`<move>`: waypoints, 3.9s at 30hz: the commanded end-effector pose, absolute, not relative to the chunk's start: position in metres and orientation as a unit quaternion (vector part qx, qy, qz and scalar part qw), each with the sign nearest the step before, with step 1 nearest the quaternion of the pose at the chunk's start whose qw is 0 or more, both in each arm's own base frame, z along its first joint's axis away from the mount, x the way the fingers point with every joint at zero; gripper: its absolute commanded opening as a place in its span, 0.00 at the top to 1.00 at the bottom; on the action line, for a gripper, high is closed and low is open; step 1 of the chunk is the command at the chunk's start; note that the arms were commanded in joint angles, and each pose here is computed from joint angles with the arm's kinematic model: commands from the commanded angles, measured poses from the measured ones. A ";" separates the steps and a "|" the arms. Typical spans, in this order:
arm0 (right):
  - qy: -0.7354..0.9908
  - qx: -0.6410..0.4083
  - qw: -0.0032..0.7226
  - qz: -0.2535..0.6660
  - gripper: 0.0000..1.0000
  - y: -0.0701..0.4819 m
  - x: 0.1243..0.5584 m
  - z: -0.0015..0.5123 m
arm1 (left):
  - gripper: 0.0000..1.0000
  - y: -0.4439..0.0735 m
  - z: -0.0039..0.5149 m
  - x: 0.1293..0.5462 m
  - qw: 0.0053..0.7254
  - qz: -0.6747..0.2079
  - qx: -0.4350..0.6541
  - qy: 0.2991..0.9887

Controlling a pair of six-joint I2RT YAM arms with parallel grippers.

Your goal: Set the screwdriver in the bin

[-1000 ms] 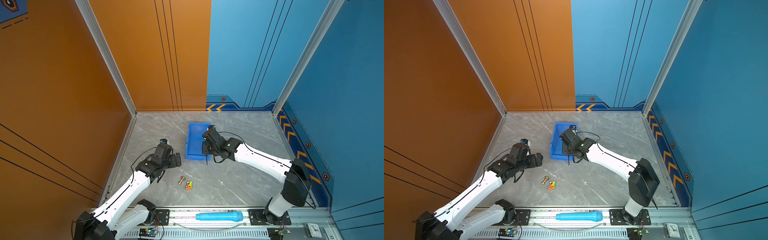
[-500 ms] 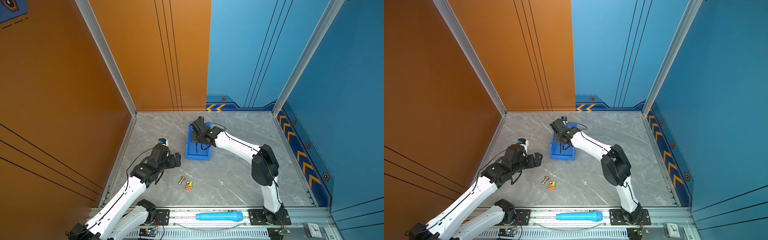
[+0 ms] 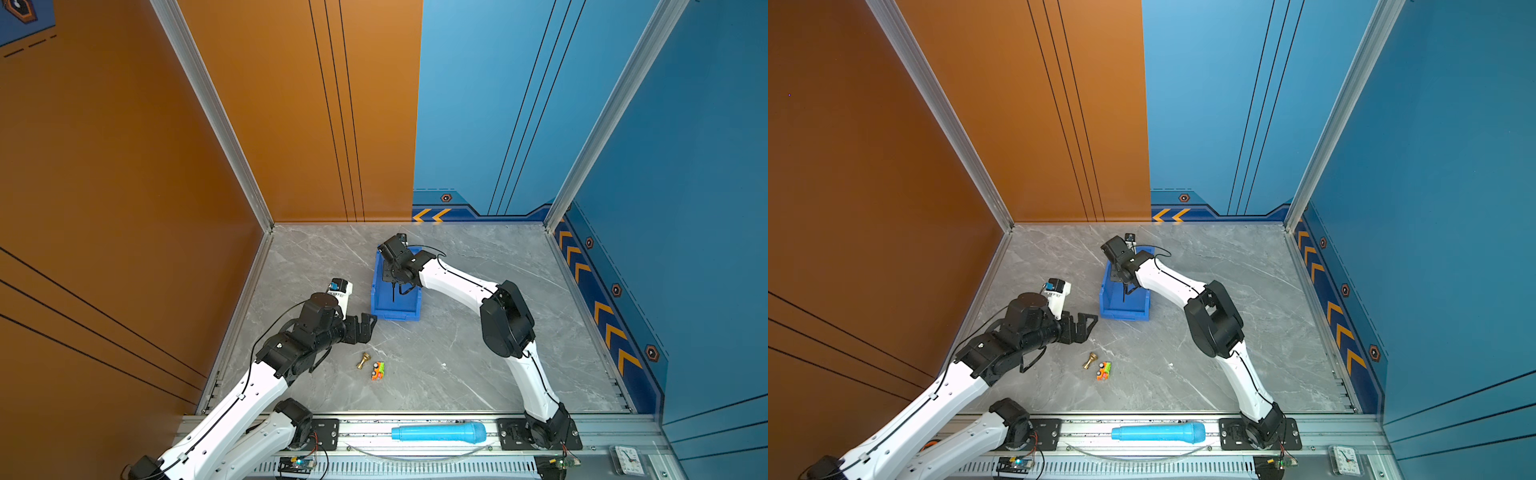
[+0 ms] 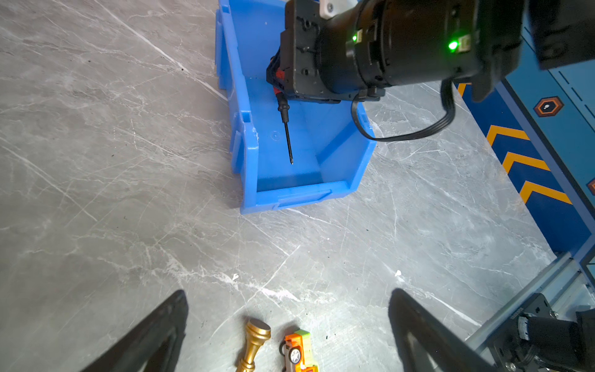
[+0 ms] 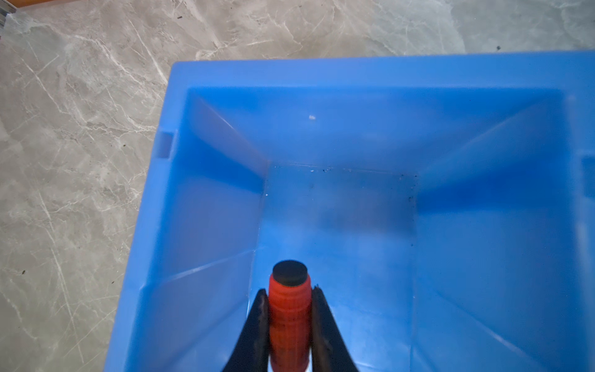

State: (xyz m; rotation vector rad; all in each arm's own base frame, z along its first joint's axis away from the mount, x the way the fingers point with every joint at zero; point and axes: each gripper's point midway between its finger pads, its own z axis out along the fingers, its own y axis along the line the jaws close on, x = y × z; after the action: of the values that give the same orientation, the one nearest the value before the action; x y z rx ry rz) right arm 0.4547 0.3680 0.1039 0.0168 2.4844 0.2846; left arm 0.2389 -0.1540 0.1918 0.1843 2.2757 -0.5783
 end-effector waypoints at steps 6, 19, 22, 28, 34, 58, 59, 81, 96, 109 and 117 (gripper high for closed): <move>0.944 0.011 0.322 0.070 0.92 0.366 0.466 0.092 | 0.02 -0.166 0.191 0.234 0.387 -0.242 0.104 0.884; 0.952 0.015 0.302 0.052 0.87 0.366 0.467 0.061 | 0.02 -0.161 0.182 0.237 0.388 -0.219 0.105 0.889; 0.952 0.017 0.300 0.052 0.83 0.366 0.466 0.059 | 0.02 -0.161 0.181 0.238 0.389 -0.214 0.108 0.890; 0.953 0.018 0.299 0.049 0.76 0.365 0.466 0.056 | 0.02 -0.162 0.181 0.241 0.390 -0.207 0.115 0.890; 0.950 0.021 0.308 0.051 0.70 0.365 0.468 0.063 | 0.02 -0.161 0.186 0.243 0.397 -0.202 0.115 0.888; 0.895 -0.044 0.441 0.057 0.53 0.322 0.409 0.252 | 0.02 -0.115 0.202 0.250 0.453 -0.117 0.049 0.883; 0.894 -0.046 0.443 0.048 0.51 0.310 0.398 0.253 | 0.02 -0.111 0.199 0.249 0.454 -0.110 0.046 0.883; 0.803 0.152 0.567 -0.100 0.00 -0.013 0.212 0.222 | 0.02 -0.021 0.151 0.263 0.482 0.077 -0.028 0.872; 0.777 0.004 0.627 -0.064 0.00 0.016 0.260 0.156 | 0.02 0.026 0.130 0.308 0.530 0.108 -0.065 0.839; 0.782 -0.014 0.621 -0.056 0.00 0.019 0.327 0.133 | 0.02 0.028 0.115 0.366 0.560 0.088 -0.058 0.822; 0.774 -0.014 0.630 -0.063 0.00 0.018 0.363 0.126 | 0.02 0.023 0.104 0.391 0.564 0.072 -0.052 0.821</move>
State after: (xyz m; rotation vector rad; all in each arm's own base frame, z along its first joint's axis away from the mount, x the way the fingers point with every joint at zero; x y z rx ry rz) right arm 0.3429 0.0144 0.0945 -0.0266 1.9041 -0.1659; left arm 0.3796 0.0268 0.0964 -0.1407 1.9830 0.2037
